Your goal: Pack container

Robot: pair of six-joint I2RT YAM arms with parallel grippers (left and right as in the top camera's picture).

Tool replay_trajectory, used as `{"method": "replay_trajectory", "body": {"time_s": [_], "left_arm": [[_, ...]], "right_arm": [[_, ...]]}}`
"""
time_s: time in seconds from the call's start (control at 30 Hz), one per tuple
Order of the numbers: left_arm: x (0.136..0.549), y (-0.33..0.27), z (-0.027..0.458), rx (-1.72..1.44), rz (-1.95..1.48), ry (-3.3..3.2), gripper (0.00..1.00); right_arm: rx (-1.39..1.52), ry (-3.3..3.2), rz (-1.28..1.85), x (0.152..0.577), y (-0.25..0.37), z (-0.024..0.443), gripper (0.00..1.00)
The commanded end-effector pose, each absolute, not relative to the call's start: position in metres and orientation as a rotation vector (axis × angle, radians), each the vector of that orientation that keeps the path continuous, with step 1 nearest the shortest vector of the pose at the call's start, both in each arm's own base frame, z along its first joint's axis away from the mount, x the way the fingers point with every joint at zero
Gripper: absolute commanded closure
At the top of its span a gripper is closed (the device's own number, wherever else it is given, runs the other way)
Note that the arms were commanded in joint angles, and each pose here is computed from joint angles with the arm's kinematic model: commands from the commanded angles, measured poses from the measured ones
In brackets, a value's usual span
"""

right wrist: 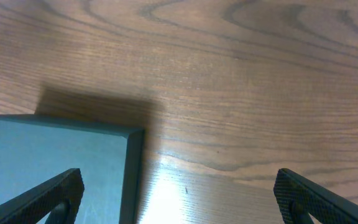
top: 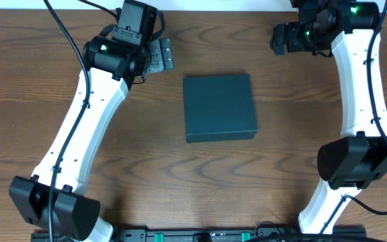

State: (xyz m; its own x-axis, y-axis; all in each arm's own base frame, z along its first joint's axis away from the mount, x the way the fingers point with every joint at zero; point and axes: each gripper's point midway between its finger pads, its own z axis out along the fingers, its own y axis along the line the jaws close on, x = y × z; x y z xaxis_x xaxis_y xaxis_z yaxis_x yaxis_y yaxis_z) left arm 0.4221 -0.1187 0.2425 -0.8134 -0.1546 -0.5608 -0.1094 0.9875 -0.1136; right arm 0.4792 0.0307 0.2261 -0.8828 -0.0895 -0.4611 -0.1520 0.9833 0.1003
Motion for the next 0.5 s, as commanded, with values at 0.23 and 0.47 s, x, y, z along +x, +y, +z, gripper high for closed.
{"method": "replay_trajectory", "body": {"time_s": [0.23,0.47], "left_arm": [[0.423,-0.114,0.241,-0.188,-0.075,2.529,0.01],[0.423,-0.114,0.241,-0.188,-0.075,2.529,0.01]], "right_arm": [[-0.145,2.629,0.168,0.477,0.027,0.24,0.01],[-0.184,2.469,0.165,0.451,0.039,0.311,0.01]]}}
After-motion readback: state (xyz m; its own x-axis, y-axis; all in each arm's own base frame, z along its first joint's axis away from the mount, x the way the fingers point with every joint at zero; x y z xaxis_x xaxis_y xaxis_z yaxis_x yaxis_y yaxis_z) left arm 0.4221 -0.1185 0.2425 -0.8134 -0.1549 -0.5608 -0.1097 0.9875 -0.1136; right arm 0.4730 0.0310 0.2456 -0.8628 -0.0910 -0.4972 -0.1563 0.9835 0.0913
